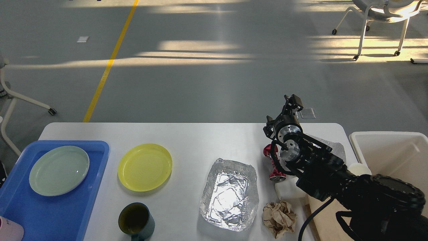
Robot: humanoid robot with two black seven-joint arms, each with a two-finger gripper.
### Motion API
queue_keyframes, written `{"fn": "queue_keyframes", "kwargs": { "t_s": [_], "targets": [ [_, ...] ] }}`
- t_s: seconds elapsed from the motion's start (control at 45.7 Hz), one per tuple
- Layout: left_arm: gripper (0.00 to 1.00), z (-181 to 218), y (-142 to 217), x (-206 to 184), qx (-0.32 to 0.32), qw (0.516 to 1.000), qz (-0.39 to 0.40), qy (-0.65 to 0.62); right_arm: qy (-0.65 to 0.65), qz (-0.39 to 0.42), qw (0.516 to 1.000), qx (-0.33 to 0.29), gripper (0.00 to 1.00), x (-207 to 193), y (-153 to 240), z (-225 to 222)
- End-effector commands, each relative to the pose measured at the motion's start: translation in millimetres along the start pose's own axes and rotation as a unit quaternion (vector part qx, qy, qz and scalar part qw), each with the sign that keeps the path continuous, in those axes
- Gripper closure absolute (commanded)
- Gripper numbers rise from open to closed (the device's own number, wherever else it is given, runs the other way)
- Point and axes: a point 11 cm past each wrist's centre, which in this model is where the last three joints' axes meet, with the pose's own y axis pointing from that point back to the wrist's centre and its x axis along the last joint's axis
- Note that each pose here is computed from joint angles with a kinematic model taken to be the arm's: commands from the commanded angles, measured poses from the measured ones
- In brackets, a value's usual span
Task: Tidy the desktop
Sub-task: 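Bring the left gripper down over the dark teal mug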
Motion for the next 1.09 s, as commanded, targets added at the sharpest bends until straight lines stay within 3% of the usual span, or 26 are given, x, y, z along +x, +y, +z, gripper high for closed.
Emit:
{"fn": "queue_keyframes", "kwargs": {
  "t_s": [0.0,0.328,0.525,0.854,1.073],
  "targets": [
    [0.46,18.1,18.9,-9.8,-0.004,1.000,-0.002,-0.016,0.000,0.000,1.000,0.000,0.00,0.1,0.0,0.0],
    [0.46,59.8,42.4,-45.9,-0.021,0.998,-0.030,-0.057,0.000,0.000,1.000,0.000,0.00,0.0,0.0,0.0],
    [0.47,70.4,30.9,-59.5,-0.031,0.996,-0.057,-0.068,0.000,0.000,1.000,0.000,0.00,0.0,0.0,0.0],
    [0.47,41.1,-81.3,-114.0,-0.026,0.976,-0.215,-0.029,0.000,0.000,1.000,0.000,0.00,0.0,0.0,0.0],
    [0.47,8.2,-146.2,-174.5,-0.007,0.946,-0.325,0.005,0.000,0.000,1.000,0.000,0.00,0.0,0.0,0.0]
  ]
}}
